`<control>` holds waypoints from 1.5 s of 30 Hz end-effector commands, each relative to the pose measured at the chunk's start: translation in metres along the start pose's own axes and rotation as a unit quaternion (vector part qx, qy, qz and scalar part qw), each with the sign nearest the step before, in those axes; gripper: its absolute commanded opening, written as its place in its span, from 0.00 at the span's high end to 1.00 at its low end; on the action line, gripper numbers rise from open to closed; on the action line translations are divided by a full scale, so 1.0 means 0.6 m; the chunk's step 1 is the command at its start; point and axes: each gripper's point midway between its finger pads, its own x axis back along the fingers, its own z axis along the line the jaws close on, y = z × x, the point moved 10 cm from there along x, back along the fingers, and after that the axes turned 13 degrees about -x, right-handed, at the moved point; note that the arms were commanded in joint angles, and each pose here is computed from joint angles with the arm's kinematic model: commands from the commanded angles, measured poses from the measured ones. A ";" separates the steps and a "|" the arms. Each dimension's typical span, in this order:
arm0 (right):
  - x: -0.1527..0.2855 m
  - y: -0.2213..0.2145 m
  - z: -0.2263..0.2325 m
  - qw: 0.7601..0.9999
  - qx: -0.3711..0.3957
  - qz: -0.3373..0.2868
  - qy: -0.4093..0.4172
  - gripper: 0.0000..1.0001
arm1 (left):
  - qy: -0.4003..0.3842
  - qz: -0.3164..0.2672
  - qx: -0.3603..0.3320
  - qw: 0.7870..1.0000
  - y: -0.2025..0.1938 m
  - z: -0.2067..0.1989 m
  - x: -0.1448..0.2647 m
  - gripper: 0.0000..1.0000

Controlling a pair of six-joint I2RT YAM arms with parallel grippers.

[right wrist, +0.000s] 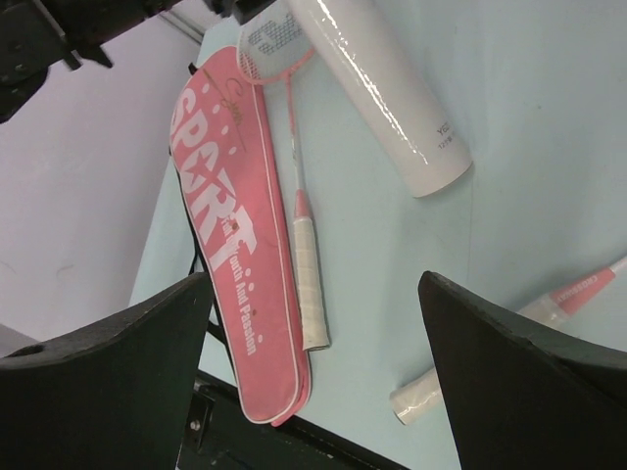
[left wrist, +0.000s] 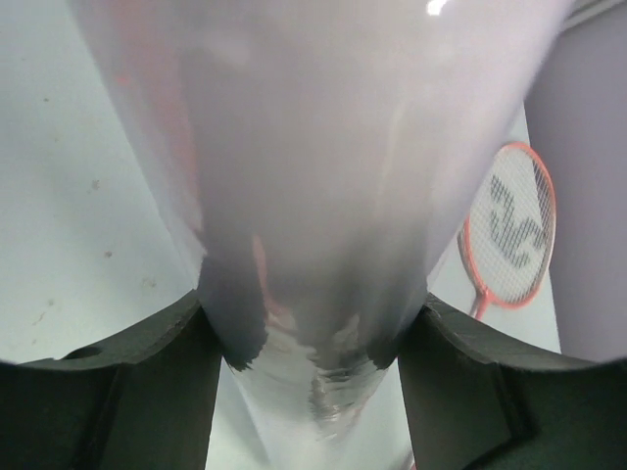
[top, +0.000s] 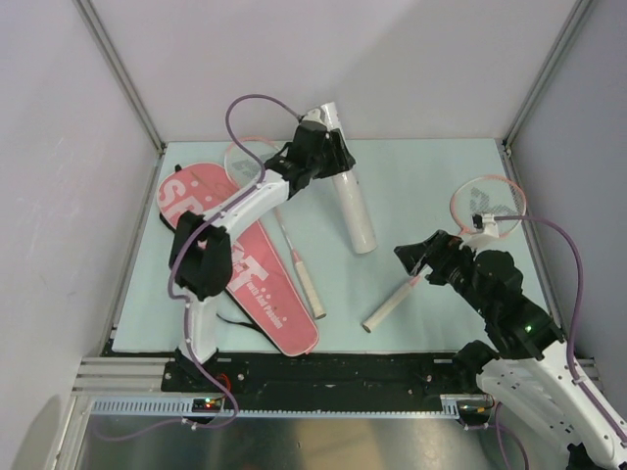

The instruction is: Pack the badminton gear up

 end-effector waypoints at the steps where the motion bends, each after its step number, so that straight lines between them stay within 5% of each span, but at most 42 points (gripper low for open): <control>1: -0.004 0.001 -0.008 1.000 0.021 0.001 -0.015 0.08 | -0.009 -0.045 0.073 0.996 0.037 0.016 -0.056 0.46; 16: -0.029 0.003 -0.022 0.999 0.017 0.010 -0.032 0.08 | 0.013 0.028 0.134 0.990 -0.057 0.103 -0.180 0.31; 20: -0.030 0.004 -0.024 0.999 0.010 0.008 -0.039 0.08 | 0.017 0.038 0.134 0.990 -0.069 0.107 -0.174 0.13; 25: -0.035 -0.005 -0.034 0.999 -0.011 0.010 -0.047 0.09 | 0.037 0.028 0.112 0.993 -0.062 0.109 -0.136 0.01; 45: -0.046 -0.044 -0.050 0.994 0.000 0.099 -0.035 0.13 | 0.148 -0.002 0.026 0.989 -0.078 0.146 0.193 0.00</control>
